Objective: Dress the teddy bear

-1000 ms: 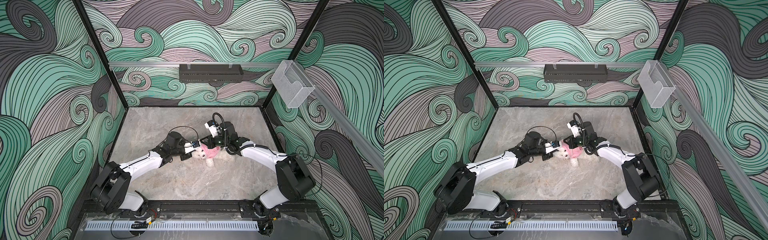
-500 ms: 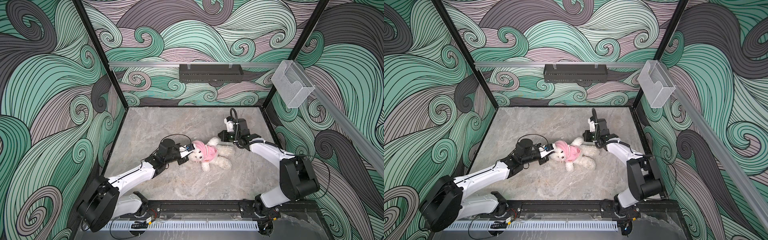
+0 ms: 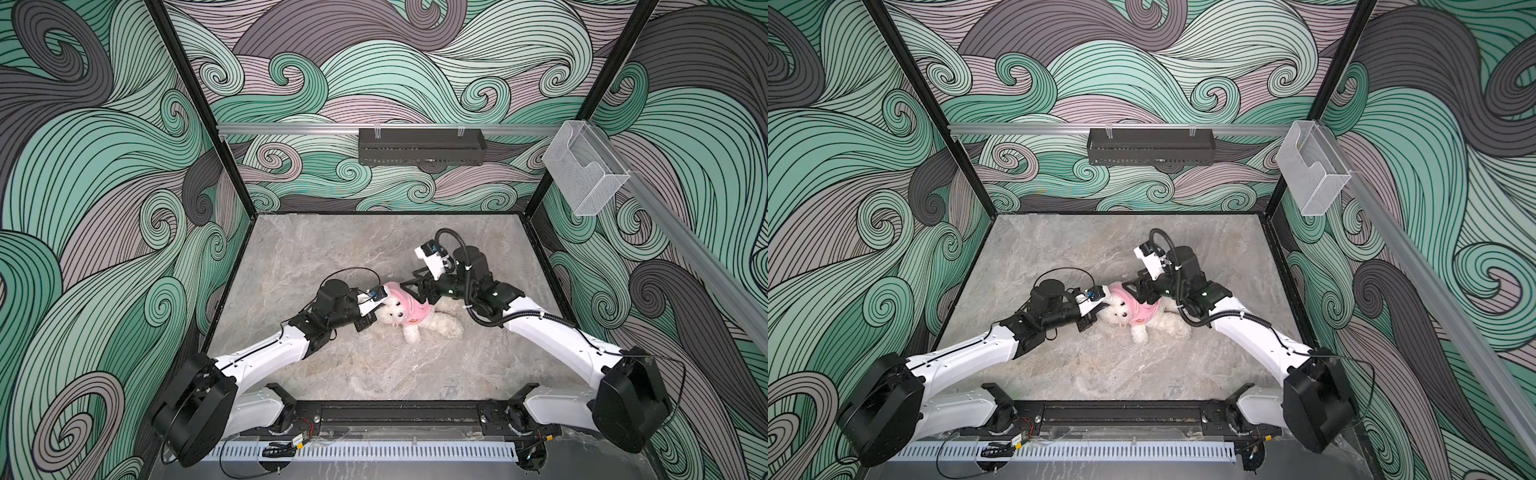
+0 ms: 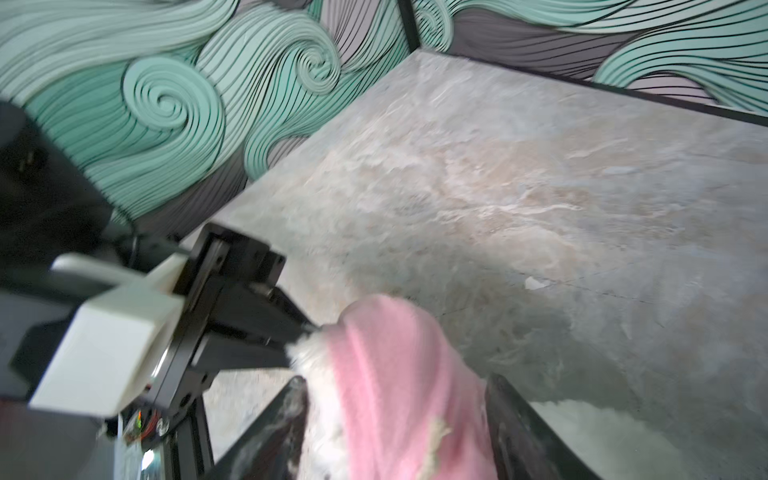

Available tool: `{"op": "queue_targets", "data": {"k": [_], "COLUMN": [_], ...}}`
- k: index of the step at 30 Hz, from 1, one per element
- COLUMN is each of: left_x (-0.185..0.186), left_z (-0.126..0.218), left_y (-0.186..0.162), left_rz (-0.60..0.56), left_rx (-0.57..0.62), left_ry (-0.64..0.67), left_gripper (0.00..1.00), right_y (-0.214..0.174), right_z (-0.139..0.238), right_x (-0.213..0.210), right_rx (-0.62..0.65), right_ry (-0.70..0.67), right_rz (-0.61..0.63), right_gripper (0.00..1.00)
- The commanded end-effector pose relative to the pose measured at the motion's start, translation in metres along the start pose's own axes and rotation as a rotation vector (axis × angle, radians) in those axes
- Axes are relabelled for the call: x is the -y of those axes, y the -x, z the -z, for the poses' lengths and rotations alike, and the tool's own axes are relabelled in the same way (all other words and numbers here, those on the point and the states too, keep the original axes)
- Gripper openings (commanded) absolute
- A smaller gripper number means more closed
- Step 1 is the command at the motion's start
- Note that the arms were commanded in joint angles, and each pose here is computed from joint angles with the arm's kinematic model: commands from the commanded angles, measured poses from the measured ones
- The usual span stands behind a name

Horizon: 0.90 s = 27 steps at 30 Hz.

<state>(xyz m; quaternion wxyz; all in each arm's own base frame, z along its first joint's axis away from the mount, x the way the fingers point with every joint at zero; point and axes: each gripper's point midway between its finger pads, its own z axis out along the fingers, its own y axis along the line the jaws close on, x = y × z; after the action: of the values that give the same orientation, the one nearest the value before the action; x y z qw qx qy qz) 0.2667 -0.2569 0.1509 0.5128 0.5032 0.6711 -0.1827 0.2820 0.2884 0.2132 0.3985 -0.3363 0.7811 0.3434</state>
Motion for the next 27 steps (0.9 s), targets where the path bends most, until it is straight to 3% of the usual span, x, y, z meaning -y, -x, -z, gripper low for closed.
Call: {"op": "queue_targets", "data": {"k": [1,7,13,21,27], "left_x": [-0.012,-0.009,-0.008,-0.001,0.004], "left_z": [0.007,0.006,0.004,0.001,0.0], "left_y": [0.031,0.033,0.031,0.028,0.028], "left_rz": [-0.028,-0.047,-0.066,-0.114,-0.134], "left_rx": [0.072,0.08,0.067,0.047,0.038], "left_ry": [0.027,0.01,-0.004,-0.037,-0.056], "left_gripper": [0.0,0.0,0.0,0.0,0.0], "right_y": [-0.02,-0.031,-0.028,-0.025,-0.033], "right_z": [-0.003,-0.024,-0.037,-0.04,-0.036], "right_x": [-0.005,-0.002,0.005,0.037,0.065], "right_rx": [-0.047,-0.106,-0.117,-0.122,-0.154], "right_ry": [0.011,0.018,0.005,-0.172,-0.279], "right_rz": [0.097,0.086,0.041,-0.053,-0.194], "right_gripper": [0.72,0.72,0.64,0.42,0.26]}}
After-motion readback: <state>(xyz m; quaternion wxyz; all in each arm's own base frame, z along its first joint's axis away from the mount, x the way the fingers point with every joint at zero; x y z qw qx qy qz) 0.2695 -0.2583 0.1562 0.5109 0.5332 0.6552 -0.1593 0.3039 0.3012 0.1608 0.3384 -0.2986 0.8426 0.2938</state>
